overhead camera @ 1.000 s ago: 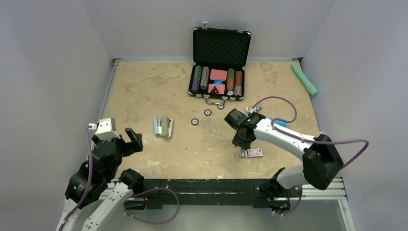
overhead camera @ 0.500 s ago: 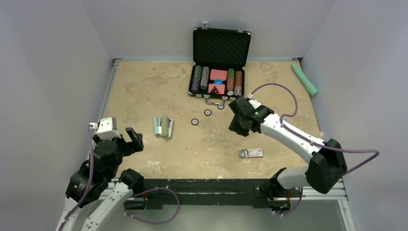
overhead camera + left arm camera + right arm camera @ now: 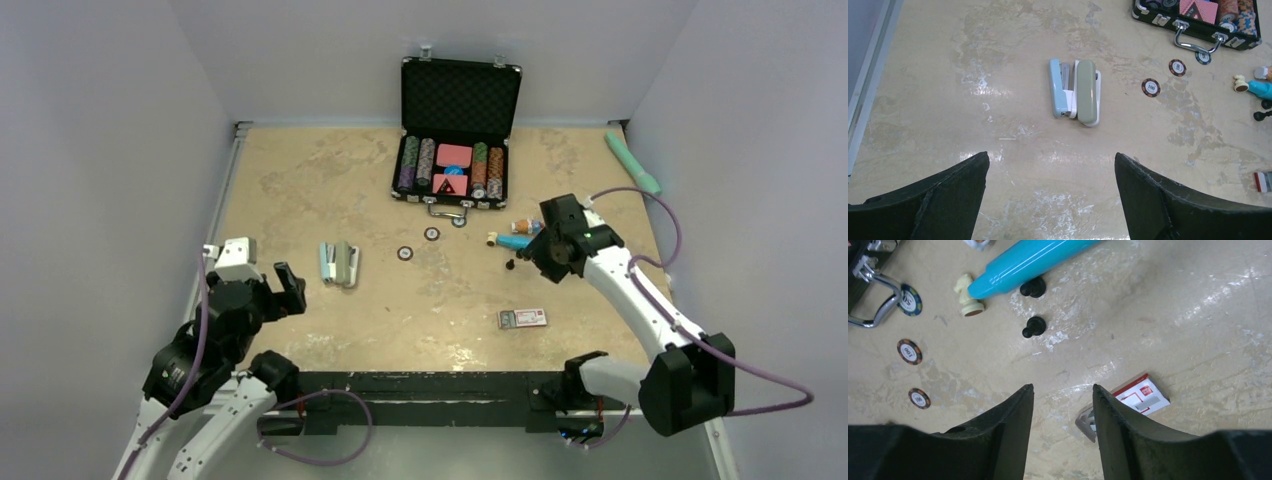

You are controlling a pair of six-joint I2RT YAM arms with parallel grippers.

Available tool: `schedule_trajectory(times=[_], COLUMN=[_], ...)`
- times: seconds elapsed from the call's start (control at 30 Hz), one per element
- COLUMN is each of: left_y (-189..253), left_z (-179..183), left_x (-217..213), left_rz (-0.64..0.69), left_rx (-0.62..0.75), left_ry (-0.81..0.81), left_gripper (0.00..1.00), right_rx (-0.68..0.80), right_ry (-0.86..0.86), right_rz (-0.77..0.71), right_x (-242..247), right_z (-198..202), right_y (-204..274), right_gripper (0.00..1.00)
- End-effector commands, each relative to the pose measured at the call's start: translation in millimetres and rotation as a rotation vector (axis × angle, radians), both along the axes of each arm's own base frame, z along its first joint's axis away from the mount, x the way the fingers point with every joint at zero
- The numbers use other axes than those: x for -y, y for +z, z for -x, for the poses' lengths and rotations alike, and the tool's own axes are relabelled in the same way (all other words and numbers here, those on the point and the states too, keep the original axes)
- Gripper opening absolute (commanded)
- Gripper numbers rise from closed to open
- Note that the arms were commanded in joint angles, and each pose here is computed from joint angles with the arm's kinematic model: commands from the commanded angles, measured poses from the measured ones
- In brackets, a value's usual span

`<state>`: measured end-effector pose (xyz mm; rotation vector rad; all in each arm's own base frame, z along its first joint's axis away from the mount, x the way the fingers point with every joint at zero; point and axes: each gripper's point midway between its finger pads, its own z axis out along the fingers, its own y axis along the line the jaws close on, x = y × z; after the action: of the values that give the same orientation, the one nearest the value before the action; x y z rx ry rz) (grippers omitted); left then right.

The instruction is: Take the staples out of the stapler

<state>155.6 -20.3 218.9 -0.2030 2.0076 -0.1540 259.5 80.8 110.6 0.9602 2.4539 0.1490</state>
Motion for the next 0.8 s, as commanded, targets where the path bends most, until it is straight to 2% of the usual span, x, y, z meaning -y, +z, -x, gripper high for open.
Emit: schedule_trajectory(times=[0.0,0.13,0.3,0.4,0.5,0.63,0.77], left_y=[0,1,-12,-26,-36,-48,-57], left_z=[-9,-9,-11,-16,-21,-28,-37], left_x=[15,37,98,124,146,176,203], left_rz=[-0.016,0.021,0.219,0.304,0.320,0.338,0.347], left_rx=[-0.025,-0.078,-0.215,-0.279,-0.334,-0.382,-0.404], left_ry=[-0.071,-0.168,-0.340,-0.381,-0.428,-0.517,-0.608], left_gripper=[0.97,0.94,0.89,0.88,0.87,0.85,0.83], right_rx=[0.071,0.098,0.101,0.105,0.118,0.148,0.108], right_ry=[-0.062,-0.038,-0.075,-0.142,-0.204,-0.268,-0.331], right_rz=[-0.054,-0.143,-0.160,-0.133,-0.147,-0.178,-0.117], right_x=[13,0,1,10,13,15,26], right_z=[3,11,15,14,12,8,6], right_y=[15,21,23,27,25,17,4], right_gripper=[0.48,0.44,0.45,0.45,0.45,0.39,0.32])
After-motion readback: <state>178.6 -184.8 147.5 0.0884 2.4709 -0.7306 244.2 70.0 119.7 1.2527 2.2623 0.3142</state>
